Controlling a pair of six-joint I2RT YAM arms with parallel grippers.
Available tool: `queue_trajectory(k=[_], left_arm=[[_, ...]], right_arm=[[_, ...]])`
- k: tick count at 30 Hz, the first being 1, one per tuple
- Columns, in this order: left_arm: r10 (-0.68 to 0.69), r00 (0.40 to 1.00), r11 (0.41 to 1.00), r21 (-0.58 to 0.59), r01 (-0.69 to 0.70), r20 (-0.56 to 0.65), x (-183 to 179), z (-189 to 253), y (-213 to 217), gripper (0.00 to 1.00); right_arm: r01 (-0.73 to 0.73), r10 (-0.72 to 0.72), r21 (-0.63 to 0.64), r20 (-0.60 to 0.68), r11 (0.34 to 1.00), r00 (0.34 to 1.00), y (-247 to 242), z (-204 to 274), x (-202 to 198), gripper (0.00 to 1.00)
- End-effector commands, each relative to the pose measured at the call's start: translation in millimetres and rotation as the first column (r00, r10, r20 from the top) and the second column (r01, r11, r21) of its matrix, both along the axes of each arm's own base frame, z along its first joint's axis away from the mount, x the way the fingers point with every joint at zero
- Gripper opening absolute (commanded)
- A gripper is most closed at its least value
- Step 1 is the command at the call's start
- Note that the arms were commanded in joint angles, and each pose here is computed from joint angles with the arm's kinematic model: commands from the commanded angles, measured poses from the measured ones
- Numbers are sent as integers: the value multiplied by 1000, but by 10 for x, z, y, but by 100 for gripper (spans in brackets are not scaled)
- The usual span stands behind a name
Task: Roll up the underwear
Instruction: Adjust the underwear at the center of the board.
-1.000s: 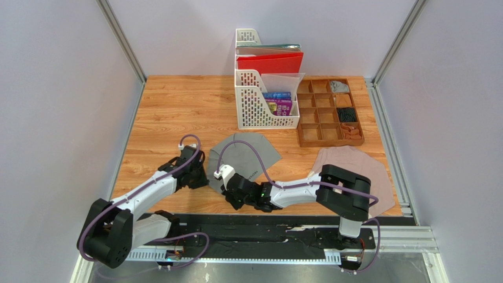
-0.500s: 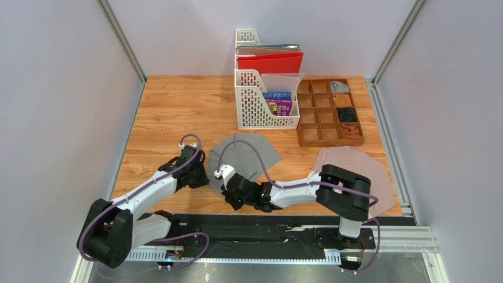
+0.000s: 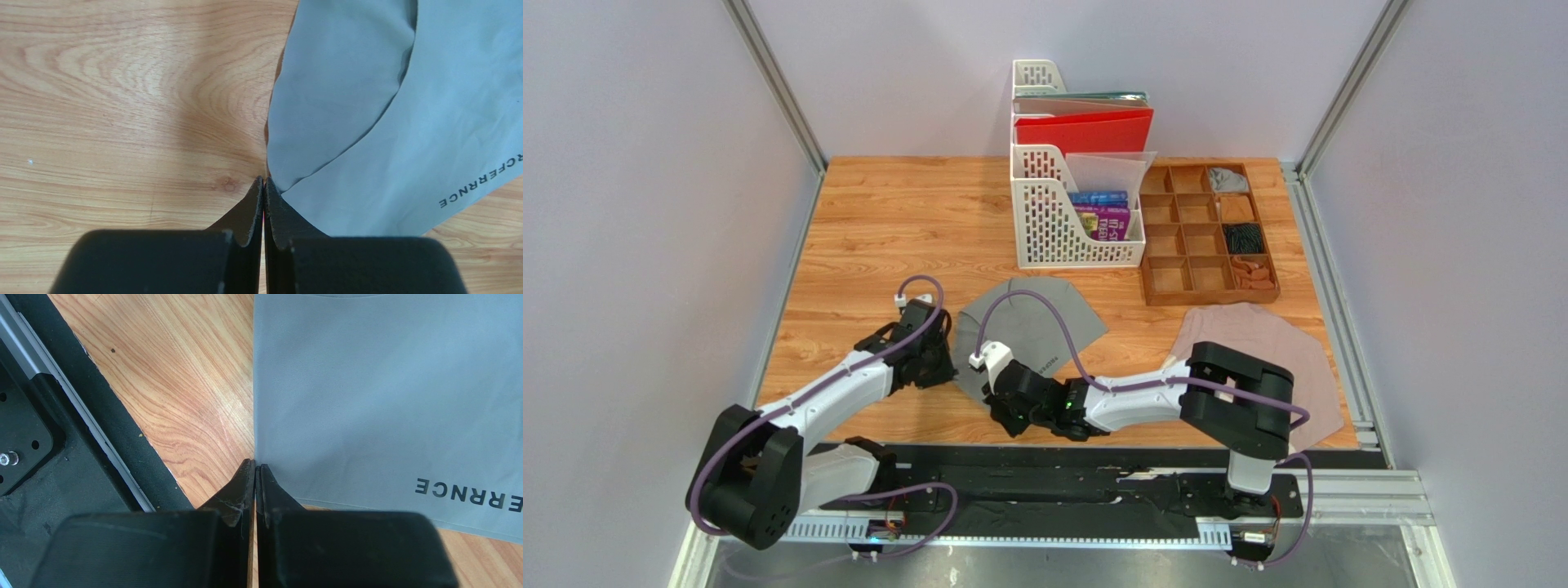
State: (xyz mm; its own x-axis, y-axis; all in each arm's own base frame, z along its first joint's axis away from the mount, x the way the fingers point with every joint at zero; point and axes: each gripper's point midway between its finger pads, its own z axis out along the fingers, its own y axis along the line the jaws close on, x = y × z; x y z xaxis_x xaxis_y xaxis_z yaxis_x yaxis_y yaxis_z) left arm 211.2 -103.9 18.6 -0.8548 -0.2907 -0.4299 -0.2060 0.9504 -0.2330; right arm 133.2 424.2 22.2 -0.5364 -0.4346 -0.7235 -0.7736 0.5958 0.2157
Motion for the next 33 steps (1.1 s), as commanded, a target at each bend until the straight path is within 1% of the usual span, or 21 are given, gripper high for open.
queue_trajectory(k=[1,9,11,12,13,14,17,20,29,33], left_arm=[[4,999,1000,22,-5,48,97,126,29,0],[6,997,1000,6,-7,74,87,193,26,1],[-3,997,1000,-25,5,77,91,217,-34,7],[-6,997,999,-37,9,77,91,220,-56,15],[-9,997,998,-60,13,73,82,212,-97,18],[-8,997,997,-71,14,75,86,218,-115,23],[-15,998,997,-80,20,63,78,191,-142,28],[-24,999,996,-84,27,43,62,153,-161,30],[-25,1000,998,-62,26,9,-1,115,-148,30],[-18,1000,999,-34,18,-10,-17,97,-123,30]], right_arm=[[22,-23,52,22,998,999,56,193,28,0],[26,-26,43,10,999,1000,37,148,13,0],[29,-29,44,11,999,1000,39,154,24,0],[28,-29,45,9,999,1000,43,157,21,0],[30,-31,42,9,999,999,38,145,18,0],[31,-31,44,9,999,999,41,150,23,0],[31,-32,45,5,998,999,41,155,19,0],[32,-32,47,6,998,999,42,158,14,0],[36,-37,53,7,998,999,46,174,20,0],[37,-37,55,6,998,999,48,184,25,0]])
